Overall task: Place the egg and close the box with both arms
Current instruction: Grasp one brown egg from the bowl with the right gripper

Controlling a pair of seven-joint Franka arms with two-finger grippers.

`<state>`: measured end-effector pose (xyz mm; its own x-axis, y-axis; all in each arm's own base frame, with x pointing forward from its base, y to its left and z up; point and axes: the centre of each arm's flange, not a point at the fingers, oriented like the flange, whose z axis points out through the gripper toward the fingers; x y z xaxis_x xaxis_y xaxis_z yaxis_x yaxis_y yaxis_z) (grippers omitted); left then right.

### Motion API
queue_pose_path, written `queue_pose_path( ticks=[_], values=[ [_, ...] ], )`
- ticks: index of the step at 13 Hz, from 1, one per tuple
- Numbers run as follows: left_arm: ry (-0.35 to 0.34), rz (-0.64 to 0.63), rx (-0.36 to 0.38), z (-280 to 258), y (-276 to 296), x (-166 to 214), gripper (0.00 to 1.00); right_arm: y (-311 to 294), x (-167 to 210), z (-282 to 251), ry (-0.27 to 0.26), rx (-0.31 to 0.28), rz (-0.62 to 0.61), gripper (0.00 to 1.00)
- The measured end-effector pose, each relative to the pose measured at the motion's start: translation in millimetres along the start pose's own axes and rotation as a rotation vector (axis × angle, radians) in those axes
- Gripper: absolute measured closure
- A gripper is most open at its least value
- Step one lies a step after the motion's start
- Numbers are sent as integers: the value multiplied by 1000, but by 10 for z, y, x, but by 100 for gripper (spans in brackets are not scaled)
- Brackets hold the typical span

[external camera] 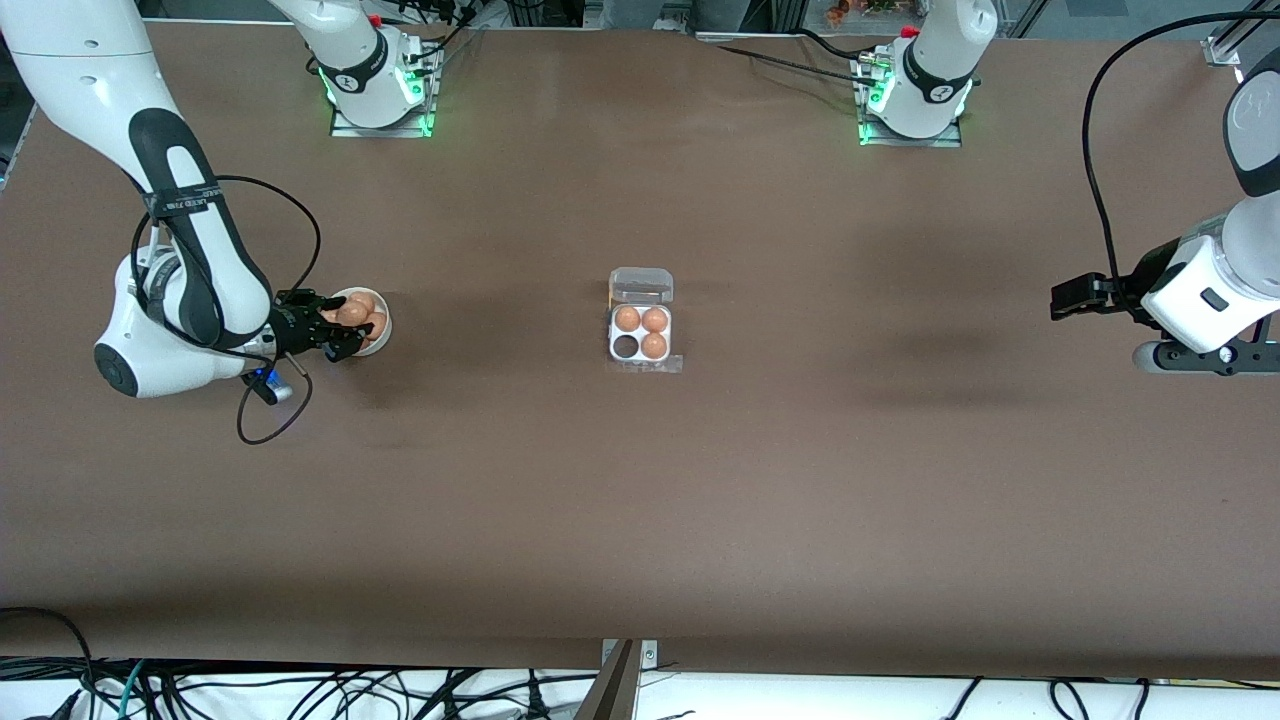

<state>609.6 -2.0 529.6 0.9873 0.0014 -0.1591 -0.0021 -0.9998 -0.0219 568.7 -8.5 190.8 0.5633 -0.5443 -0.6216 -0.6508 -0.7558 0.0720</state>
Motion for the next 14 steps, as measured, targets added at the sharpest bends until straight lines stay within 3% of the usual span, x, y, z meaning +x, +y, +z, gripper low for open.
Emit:
queue_pose_path(
  ticks=[5,8,14],
  values=[
    [0,0,0,0,1,0,0,28,21,-9,-1,4,-21,37],
    [0,0,0,0,1,0,0,39,29,-13,-2,6,-21,49],
    [0,4,1,-1,26,0,0,40,30,-13,-2,6,-22,52]
  ],
)
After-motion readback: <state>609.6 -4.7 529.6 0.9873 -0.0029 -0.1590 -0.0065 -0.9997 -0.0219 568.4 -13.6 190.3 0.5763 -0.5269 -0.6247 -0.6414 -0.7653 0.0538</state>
